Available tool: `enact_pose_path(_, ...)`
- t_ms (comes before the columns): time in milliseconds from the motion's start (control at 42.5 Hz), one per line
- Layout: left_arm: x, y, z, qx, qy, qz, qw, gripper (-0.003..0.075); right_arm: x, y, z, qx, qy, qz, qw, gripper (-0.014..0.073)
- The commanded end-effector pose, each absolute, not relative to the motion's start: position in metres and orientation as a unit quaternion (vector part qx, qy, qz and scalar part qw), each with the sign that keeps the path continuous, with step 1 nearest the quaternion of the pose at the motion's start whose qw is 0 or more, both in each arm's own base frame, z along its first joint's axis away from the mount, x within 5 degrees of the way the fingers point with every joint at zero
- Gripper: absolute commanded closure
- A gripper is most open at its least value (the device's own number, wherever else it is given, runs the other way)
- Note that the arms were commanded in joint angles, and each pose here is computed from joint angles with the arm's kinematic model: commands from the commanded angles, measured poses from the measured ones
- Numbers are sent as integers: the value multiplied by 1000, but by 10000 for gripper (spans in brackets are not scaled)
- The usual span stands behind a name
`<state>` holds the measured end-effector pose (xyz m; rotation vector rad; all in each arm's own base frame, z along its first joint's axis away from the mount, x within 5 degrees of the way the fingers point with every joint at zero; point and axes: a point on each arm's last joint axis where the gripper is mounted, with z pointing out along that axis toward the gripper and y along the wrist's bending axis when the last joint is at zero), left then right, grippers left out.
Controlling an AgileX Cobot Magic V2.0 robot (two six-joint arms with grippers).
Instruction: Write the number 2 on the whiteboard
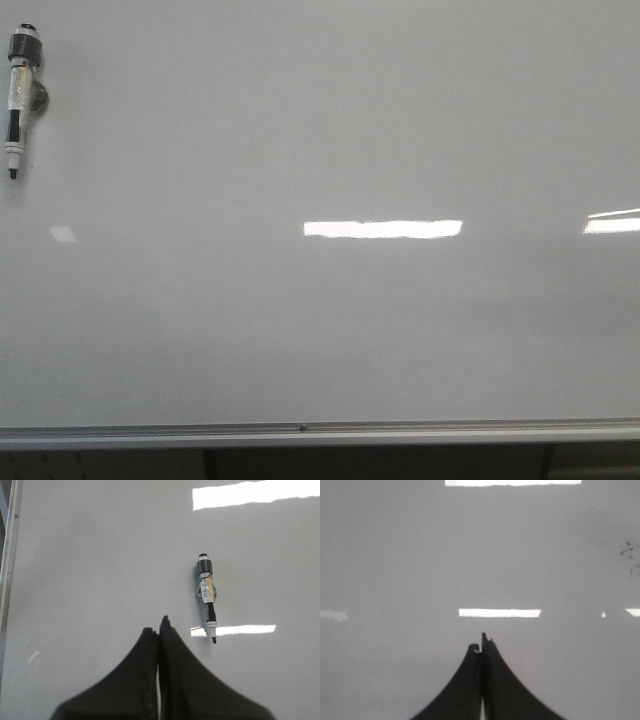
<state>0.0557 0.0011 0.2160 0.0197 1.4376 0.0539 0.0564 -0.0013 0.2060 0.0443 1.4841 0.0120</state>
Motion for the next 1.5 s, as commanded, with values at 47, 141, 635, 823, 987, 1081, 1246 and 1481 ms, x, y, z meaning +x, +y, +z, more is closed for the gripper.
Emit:
enact_pose_path(47, 54, 2, 217, 4, 627, 25, 779, 740, 54, -1, 214, 19, 638, 2, 770, 665)
enact_pose_path(141, 54, 2, 217, 4, 627, 25, 779, 740, 54, -1, 214, 19, 638, 2, 770, 665)
enact_pose_path(635, 54, 2, 217, 4, 627, 25, 779, 740, 54, -1, 215, 19, 638, 2, 770, 665)
enact_pose_path(823, 53, 2, 219, 3, 618, 25, 786, 740, 54, -1, 216, 18, 632, 2, 775, 665)
enact_pose_path(987, 47, 2, 243, 0, 552, 27, 834, 740, 50, -1, 236, 18, 617, 3, 787, 665)
enact_pose_path(1081, 40, 2, 268, 1, 533, 27, 846, 740, 44, -1, 257, 17, 608, 3, 794, 665)
enact_pose_path(1246, 26, 1, 315, 3, 524, 25, 851, 740, 34, -1, 297, 16, 604, 3, 797, 665)
enact_pose_path(1481, 24, 0, 369, 6, 571, 22, 821, 740, 39, -1, 348, 15, 631, 4, 776, 665)
